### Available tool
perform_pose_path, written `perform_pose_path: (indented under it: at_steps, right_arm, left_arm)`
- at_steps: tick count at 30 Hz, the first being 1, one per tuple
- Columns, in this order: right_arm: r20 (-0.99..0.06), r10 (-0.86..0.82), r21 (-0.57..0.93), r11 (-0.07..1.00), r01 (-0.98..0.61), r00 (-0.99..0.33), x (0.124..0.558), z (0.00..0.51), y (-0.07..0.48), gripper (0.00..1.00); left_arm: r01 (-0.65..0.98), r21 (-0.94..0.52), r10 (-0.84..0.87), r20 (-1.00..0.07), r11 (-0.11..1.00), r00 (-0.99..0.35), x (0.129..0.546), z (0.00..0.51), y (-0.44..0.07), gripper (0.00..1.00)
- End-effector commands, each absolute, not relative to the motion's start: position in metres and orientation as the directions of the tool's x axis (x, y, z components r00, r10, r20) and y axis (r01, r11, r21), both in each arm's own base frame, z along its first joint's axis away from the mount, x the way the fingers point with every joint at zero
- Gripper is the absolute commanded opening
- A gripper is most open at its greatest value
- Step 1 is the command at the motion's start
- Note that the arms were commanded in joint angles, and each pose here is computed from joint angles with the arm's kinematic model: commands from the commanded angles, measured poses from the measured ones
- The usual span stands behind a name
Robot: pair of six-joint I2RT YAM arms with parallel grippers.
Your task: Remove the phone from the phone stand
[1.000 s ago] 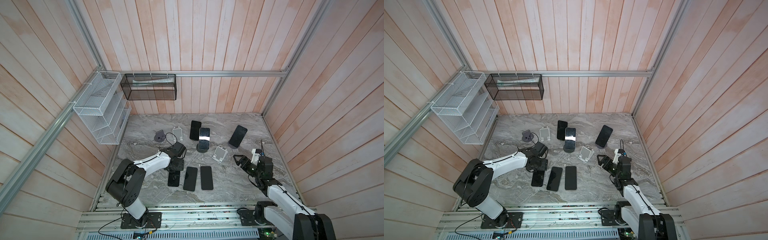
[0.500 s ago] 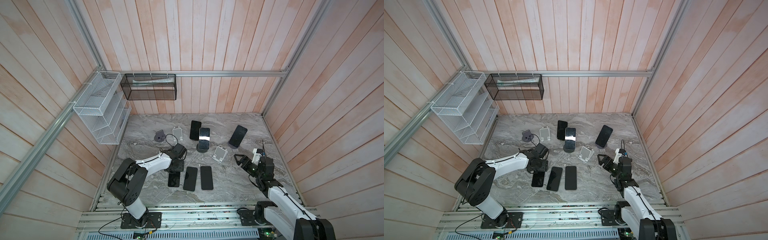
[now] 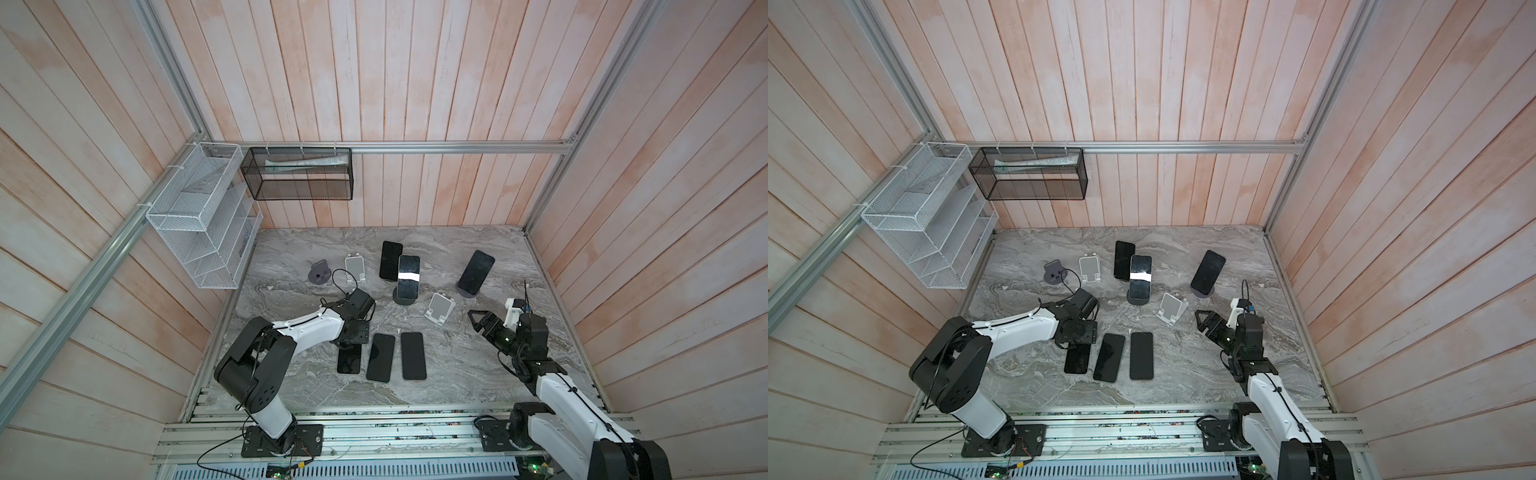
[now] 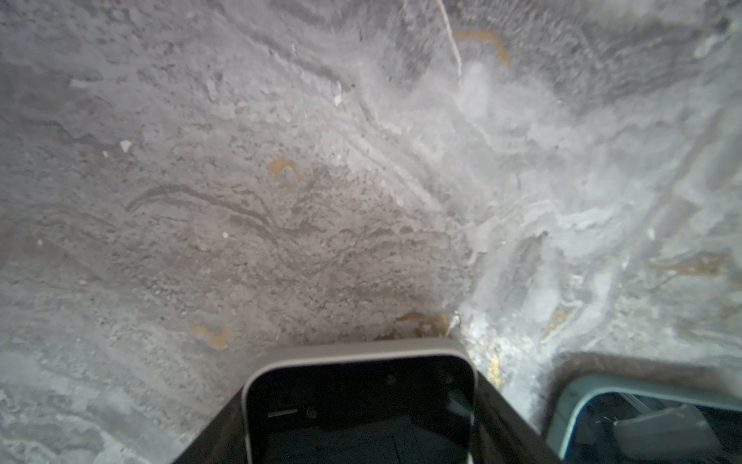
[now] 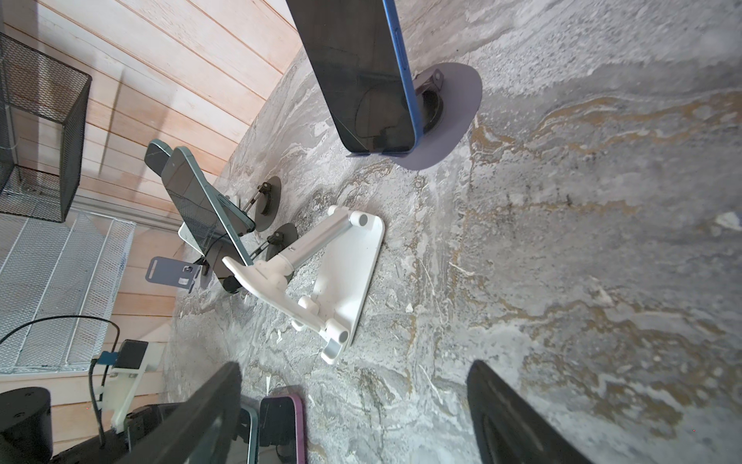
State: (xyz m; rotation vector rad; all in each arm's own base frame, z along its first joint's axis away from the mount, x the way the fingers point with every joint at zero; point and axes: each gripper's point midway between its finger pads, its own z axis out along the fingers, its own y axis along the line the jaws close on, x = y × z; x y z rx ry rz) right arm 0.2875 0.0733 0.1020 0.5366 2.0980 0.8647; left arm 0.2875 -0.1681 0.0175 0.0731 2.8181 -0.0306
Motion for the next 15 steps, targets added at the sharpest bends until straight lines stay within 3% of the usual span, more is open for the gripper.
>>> perform_pose_path:
  at_steps: [1,15]
  right_arm:
    - [-0.535,0.613,0.722,0.689,0.062,-0.581,0.2941,0.1171,0.0709,0.89]
    - [-0.544,0.592,0.710,0.703,0.050,-0.594,0.2946,0.1234,0.0750,0.88]
  left_arm:
    - [0.062,-0.005,0.058,-0.289,0.998,-0.956,0.2776,0.0016,-0.1654,0.71]
    - [0.066,-0.060,0.046,-0.294,0.996,-0.955,0.2718,-0.0001,-0.1706,0.79]
